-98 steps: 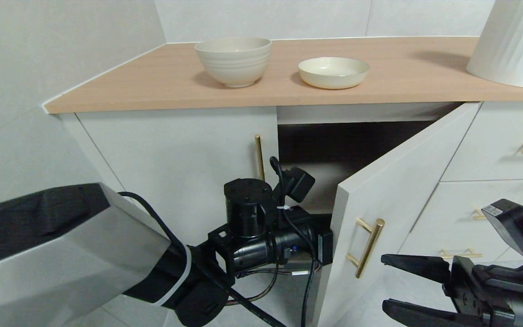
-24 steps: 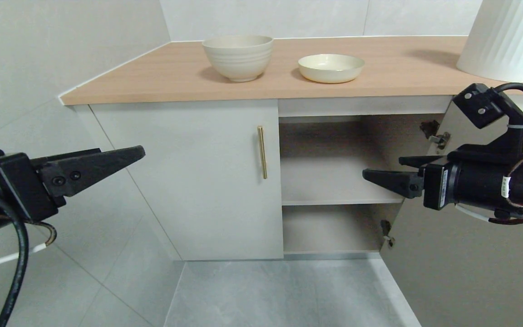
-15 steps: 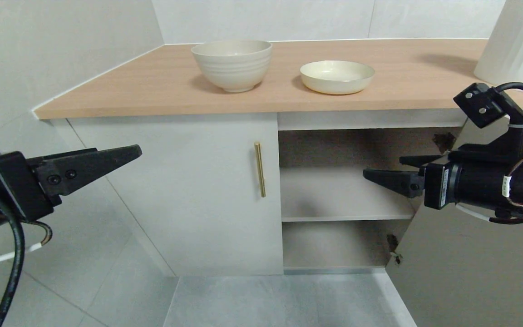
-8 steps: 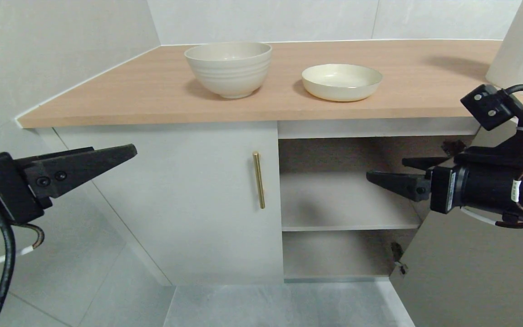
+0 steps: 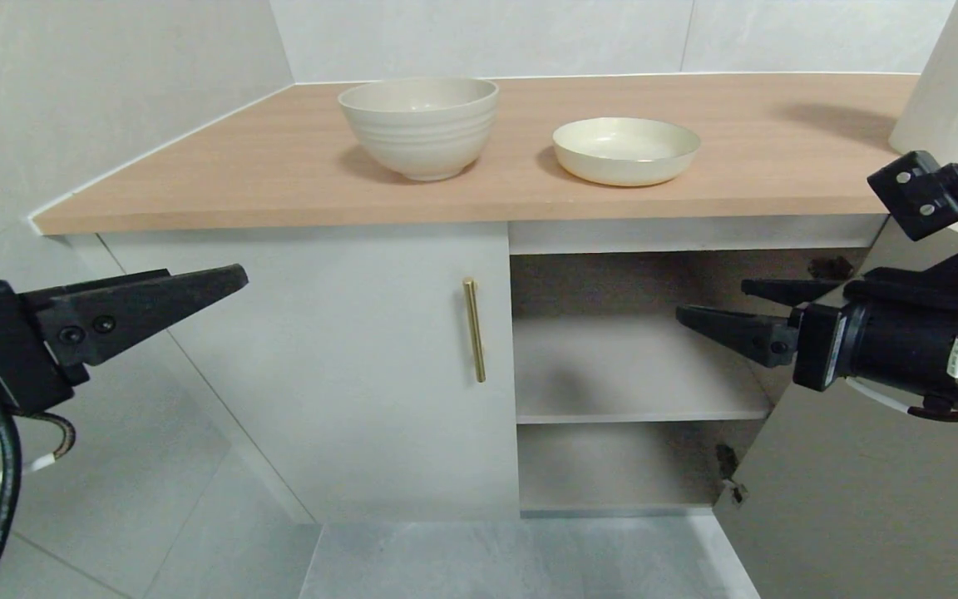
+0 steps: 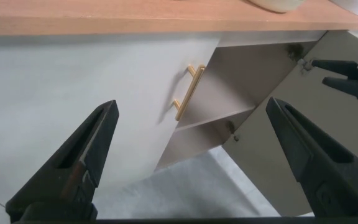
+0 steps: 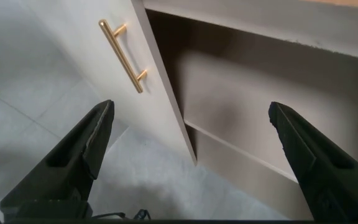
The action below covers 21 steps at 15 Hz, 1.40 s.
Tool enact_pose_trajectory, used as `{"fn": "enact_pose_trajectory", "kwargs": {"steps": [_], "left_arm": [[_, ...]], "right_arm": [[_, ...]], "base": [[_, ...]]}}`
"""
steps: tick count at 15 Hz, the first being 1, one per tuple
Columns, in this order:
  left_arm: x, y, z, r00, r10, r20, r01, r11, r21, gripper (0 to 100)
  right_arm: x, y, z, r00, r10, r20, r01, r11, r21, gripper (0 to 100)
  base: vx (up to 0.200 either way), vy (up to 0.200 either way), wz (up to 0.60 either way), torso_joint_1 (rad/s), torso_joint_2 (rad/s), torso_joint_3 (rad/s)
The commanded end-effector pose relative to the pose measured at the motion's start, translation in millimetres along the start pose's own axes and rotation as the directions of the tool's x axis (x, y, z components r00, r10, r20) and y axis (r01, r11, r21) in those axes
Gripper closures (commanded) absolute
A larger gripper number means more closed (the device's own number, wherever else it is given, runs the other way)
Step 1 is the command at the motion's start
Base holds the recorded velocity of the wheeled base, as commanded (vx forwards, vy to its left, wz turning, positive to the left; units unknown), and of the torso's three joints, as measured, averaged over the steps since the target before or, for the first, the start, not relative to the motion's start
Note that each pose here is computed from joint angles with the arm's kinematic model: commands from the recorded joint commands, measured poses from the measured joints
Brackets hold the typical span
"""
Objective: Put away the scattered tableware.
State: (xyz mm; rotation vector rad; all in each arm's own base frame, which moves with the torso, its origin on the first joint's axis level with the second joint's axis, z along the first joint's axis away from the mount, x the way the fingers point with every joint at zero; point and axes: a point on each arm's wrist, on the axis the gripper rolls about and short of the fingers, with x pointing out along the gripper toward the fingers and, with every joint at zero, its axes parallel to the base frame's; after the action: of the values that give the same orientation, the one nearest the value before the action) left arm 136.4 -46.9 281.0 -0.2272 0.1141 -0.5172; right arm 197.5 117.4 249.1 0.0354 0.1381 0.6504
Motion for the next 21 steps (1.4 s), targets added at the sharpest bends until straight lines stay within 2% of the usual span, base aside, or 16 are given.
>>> {"fn": "enact_pose_trajectory", "kwargs": {"steps": [1,5,11,15,20,21], "left_arm": [[2,0.7,-0.8,1.0,0.002,-0.007,-0.002,1.0,-0.002,0],[7,2.3,-3.2,1.0,0.006,-0.025,-0.006,1.0,-0.006,0],[14,5.2,-8.1,0.998,0.01,-0.056,-0.01,1.0,-0.013,0],[15,5.5,-8.7,0.998,0.01,-0.059,-0.011,1.0,-0.014,0],[15,5.9,-9.0,0.998,0.019,-0.065,-0.02,1.0,-0.015,0],[22,7.2,-7.7,0.996,0.028,-0.087,-0.029,0.999,-0.02,0]], "right_arm": [[1,0,-2,1.0,0.0,-0.006,0.0,1.0,-0.008,0],[1,0,-2,1.0,0.003,-0.008,-0.003,1.0,-0.008,0],[4,-2,-4,1.0,-0.001,-0.018,0.001,1.0,-0.006,0],[9,-3,-7,0.999,-0.003,-0.032,0.003,1.0,-0.006,0],[19,-4,-9,1.0,-0.016,-0.009,0.016,1.0,-0.009,0],[23,-5,-2,0.999,-0.035,0.004,0.035,0.999,-0.01,0]], "base": [[0.0,0.0,0.0,0.0,0.0,0.0],[0.0,0.0,0.0,0.042,-0.24,-0.228],[0.0,0.0,0.0,0.176,-0.49,-0.294],[0.0,0.0,0.0,0.187,-0.48,-0.284],[0.0,0.0,0.0,0.136,-0.32,-0.186],[0.0,0.0,0.0,0.036,-0.06,-0.036]]}}
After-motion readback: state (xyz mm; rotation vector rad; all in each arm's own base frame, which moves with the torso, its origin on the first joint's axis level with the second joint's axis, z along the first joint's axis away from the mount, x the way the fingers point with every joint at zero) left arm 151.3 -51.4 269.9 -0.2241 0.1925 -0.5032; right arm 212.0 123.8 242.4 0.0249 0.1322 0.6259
